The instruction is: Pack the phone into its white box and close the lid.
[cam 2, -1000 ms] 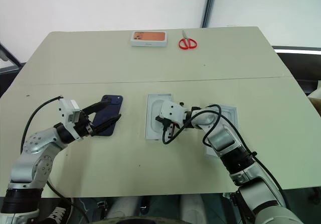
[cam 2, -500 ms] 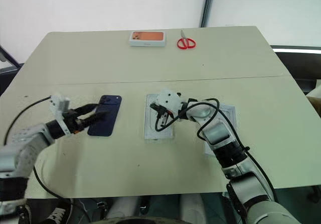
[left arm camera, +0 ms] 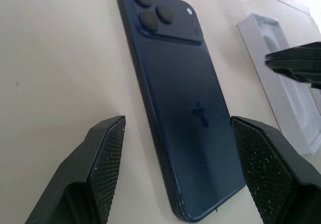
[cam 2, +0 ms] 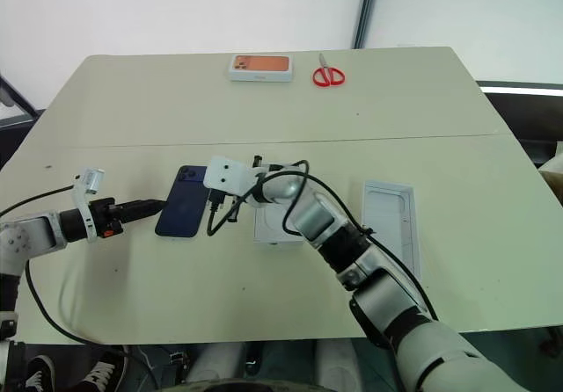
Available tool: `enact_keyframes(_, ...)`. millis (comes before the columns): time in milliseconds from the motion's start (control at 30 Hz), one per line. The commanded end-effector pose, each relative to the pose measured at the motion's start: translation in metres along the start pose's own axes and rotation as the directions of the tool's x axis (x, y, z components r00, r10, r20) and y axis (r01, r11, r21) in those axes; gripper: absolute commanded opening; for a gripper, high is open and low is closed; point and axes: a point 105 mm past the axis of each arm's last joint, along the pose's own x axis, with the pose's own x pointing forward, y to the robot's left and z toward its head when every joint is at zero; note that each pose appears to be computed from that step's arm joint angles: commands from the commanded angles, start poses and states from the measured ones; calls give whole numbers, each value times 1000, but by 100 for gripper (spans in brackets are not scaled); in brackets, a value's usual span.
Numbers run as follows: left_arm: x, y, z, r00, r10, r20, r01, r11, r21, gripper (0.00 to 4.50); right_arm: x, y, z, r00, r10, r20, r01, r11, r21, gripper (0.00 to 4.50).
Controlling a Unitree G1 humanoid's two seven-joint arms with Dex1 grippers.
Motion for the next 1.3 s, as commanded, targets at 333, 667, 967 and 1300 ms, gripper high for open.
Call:
enact_keyframes(333, 18, 12, -39, 979, -22, -202, 2, 995, -100, 355, 18, 24, -9, 995, 52, -90, -56, 997, -44, 5)
enact_keyframes(667, 48, -2, -61, 955, -116, -275, 78, 986, -146, 355, 15, 23, -14, 993, 54, -106, -59, 997, -48, 5)
enact_keyframes(967, 62, -29, -58, 938, -229, -260, 176, 961, -211, 355, 14, 20, -17, 993, 46, -111, -51, 998, -42, 5)
enact_keyframes(1300, 64, -28, -41, 953, -200, -226, 152, 965, -214, 355, 15, 16, -19, 993, 35, -116, -42, 997, -64, 5)
